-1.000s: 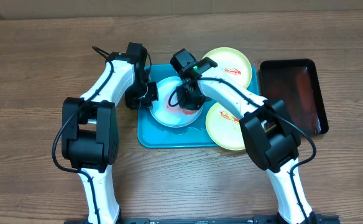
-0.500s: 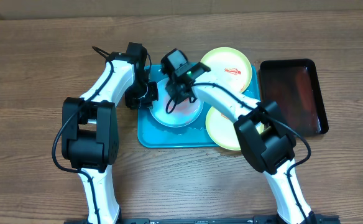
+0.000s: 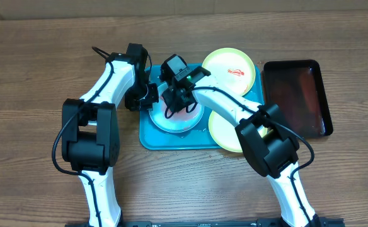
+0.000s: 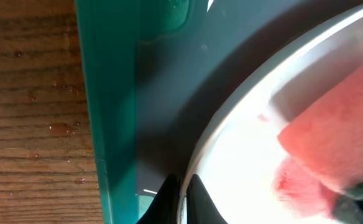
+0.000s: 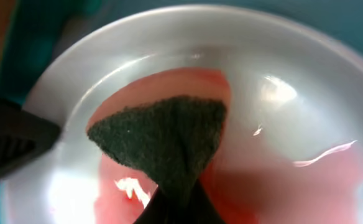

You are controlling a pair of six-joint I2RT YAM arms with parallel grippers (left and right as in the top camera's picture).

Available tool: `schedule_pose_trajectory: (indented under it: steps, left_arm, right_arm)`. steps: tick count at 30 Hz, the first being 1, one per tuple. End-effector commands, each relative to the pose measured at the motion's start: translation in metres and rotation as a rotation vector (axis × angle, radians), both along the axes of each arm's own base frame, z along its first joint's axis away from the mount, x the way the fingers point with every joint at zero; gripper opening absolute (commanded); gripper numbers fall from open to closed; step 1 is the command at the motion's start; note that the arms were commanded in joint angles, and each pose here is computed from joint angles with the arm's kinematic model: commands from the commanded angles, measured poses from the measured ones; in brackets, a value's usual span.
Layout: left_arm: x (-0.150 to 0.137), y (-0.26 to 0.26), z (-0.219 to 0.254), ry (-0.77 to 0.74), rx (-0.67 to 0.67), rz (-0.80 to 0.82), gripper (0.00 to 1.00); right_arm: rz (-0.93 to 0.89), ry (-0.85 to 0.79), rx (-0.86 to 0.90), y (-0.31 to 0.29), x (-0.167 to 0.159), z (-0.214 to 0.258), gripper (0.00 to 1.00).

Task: Clean dirty plates on tray and stack at the side
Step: 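Scrub the white plate with the sponge while left gripper holds rim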

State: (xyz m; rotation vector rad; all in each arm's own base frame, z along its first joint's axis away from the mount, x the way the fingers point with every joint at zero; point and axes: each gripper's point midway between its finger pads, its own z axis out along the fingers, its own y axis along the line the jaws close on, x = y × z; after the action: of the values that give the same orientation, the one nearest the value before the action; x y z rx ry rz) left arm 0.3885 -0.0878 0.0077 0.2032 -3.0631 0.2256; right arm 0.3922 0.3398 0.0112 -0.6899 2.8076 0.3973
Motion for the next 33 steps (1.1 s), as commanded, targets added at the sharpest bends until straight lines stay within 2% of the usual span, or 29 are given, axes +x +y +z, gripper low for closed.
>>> schedule_pose_trajectory:
  steps: [1,7,12,16,24,29,33]
  left_arm:
    - [-0.006,0.008,-0.016,0.033,0.038,0.001,0.04]
    - [-0.006,0.008,-0.016,0.032,0.038,0.001,0.04]
    - [-0.006,0.008,-0.016,0.032,0.038,0.001,0.04]
    - [-0.006,0.008,-0.016,0.033,0.038,0.001,0.04]
    - [-0.006,0.008,-0.016,0.03,0.038,0.001,0.04]
    - [-0.005,0.008,-0.016,0.03,0.038,0.001,0.04]
    - [-0.006,0.008,-0.016,0.03,0.038,0.001,0.04]
  right_arm:
    - [-0.268,0.317,0.136,0.02,-0.04,-0.012,0.04]
    - [-0.387,0.363,0.24,0.042,-0.033,-0.003,0.04]
    - [-0.617,0.249,0.199,0.027,-0.003,-0.009,0.04]
    - [-0.729,0.159,0.214,0.021,0.02,-0.006,0.04]
    - [-0.716,0.063,0.351,0.04,0.05,0.014,0.04]
    - [-0.759,-0.057,0.289,0.022,0.065,0.013,0.04]
    - [-0.607,-0.144,0.198,0.014,0.066,0.011,0.04]
